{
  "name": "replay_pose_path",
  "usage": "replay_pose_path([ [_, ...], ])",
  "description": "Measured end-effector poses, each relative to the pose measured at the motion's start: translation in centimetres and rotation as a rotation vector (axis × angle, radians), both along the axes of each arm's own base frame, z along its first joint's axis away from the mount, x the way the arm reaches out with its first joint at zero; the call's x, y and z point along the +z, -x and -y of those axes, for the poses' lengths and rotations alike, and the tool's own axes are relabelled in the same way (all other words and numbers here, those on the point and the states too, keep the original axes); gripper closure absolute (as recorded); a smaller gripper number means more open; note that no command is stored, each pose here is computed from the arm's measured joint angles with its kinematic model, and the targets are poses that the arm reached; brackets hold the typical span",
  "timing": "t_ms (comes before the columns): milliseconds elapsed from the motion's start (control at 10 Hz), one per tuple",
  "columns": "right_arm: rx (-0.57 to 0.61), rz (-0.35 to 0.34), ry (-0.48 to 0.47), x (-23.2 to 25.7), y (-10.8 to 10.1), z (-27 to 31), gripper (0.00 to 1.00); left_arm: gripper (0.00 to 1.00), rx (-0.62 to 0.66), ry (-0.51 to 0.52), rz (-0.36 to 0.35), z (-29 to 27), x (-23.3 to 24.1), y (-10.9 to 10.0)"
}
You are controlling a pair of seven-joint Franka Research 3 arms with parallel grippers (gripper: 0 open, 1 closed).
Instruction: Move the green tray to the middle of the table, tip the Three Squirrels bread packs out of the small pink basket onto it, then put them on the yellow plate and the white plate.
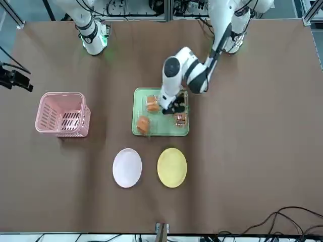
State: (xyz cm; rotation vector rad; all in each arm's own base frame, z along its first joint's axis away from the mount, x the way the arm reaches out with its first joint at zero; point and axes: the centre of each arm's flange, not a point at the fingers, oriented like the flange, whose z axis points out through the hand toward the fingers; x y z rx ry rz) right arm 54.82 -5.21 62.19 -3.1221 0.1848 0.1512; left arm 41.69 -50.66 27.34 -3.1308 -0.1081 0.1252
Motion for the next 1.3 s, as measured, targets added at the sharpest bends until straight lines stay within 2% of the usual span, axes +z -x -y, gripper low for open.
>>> replay_pose_path([
  [200,0.000,0.000,0.000,0.0,0.0,0.0,0.03,0.00,-0.026,0.001,-0.033,3.1,-1.5,3.2],
  [400,0.000,0.000,0.000,0.0,0.0,0.0,0.03,0.00,-0.039,-0.025,-0.069,3.8,-4.7,4.3],
  [600,-0.001,-0.001,0.000,0.0,0.0,0.0,0.03,0.00,-0.035,-0.046,-0.084,3.5,-6.4,4.1],
  [1300,-0.003,-0.001,0.000,0.0,0.0,0.1,0.03,0.00,-0.054,-0.122,-0.087,2.1,-5.8,2.5],
])
